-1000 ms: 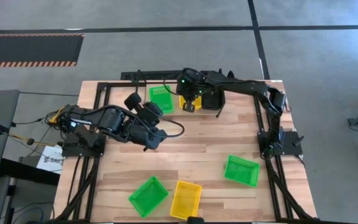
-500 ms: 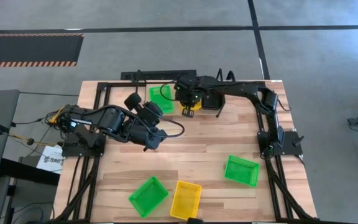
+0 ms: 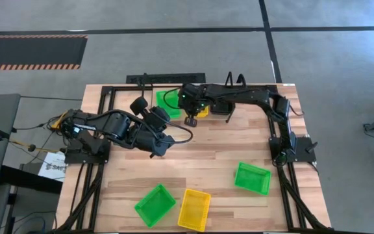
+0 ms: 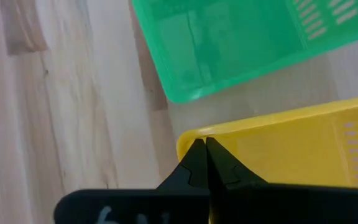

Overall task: Stack baskets on shelf by color
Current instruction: Adjust the colored bins on the shelf

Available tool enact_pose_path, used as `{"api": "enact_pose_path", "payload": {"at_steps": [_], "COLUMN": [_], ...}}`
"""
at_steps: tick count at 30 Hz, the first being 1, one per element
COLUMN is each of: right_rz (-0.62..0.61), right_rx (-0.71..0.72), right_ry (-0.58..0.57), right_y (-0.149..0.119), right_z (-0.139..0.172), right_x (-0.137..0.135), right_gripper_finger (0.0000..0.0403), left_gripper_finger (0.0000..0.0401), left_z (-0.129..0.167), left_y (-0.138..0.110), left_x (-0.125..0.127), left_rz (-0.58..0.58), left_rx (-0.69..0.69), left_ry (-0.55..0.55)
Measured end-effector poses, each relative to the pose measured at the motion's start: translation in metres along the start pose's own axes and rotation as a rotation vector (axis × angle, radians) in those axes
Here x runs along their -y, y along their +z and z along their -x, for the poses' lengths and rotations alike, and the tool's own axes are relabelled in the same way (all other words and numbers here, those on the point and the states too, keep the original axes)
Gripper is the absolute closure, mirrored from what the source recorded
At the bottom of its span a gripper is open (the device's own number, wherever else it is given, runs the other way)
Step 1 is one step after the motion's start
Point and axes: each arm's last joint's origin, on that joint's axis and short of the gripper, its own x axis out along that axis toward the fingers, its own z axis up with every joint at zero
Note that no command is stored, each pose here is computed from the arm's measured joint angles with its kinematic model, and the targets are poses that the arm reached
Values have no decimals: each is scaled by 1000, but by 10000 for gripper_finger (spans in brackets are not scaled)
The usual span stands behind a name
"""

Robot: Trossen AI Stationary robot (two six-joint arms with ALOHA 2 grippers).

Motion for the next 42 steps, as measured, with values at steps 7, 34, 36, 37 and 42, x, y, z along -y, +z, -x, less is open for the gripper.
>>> {"api": "enact_pose_path", "payload": {"at_steps": [7,34,36,37,42], "right_rz": [18,-147,-144,-141,-127], "right_rx": [4,-362,-364,-368,-344], "right_ry": [8,-192,-187,-183,-175], "right_y": [1,-58,-63,-64,-61], "right_z": [0,45,38,35,34], "right_x": [-8,37,34,33,27], "right_gripper_finger": [403,403,403,403,403], "left_gripper_finger": [401,401,401,401,401], "left_z": [0,0,0,0,-1], "left_y": [0,0,0,0,0], "left_x": [0,0,0,0,0], "left_rz": [0,-1,-11,-20,-26], "left_rx": [0,-5,-6,-6,-7], "left_ry": [1,-5,-6,-6,-4]}}
